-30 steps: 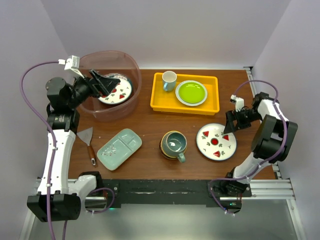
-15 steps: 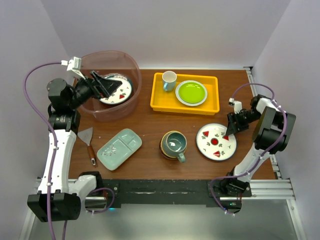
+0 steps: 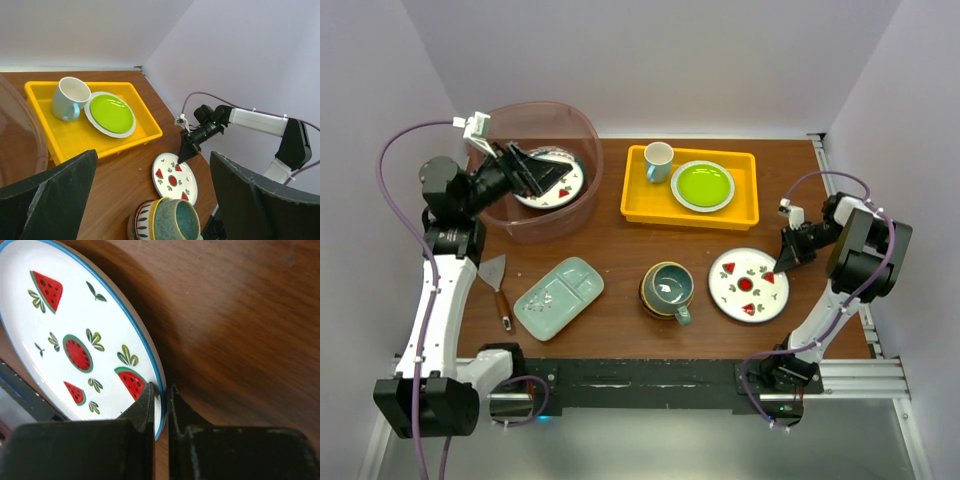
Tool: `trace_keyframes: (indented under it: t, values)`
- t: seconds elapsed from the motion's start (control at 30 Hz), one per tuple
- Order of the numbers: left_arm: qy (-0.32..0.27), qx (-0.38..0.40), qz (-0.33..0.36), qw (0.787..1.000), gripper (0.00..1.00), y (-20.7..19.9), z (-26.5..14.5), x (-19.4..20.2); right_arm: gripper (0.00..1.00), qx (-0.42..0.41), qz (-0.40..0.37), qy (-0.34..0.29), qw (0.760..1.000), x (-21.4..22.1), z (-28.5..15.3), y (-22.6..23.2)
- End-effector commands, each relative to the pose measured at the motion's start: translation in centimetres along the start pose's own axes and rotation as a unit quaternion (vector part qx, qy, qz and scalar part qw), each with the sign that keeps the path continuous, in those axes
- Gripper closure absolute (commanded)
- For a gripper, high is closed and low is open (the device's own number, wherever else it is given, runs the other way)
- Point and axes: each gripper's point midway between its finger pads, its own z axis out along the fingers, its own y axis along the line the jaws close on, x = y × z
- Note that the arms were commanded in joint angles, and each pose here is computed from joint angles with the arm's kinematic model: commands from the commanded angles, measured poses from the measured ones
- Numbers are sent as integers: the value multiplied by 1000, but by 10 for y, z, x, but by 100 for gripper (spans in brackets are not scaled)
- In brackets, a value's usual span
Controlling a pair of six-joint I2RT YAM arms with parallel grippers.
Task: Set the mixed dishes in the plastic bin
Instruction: Pick up the plate at the center of the board.
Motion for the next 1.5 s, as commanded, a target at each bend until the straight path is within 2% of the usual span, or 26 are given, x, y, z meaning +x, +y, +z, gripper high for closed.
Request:
trace_keyframes:
  t: [0.0,0.27,0.7,1.47]
  values:
    - [22,39,-4,999,0,-14,7,10,100,20,-25,13,999,8,9,-16]
    - [67,63,-2,996,0,-26,27,37,100,23,-93,-31,995,-6,-22,6]
    - [95,66,-2,993,0,-28,40,59,100,41,-169,-100,980,-27,-65,42]
    - [142,62,20,988,0,-36,62,94,100,65,-237,-136,960,-40,-106,73]
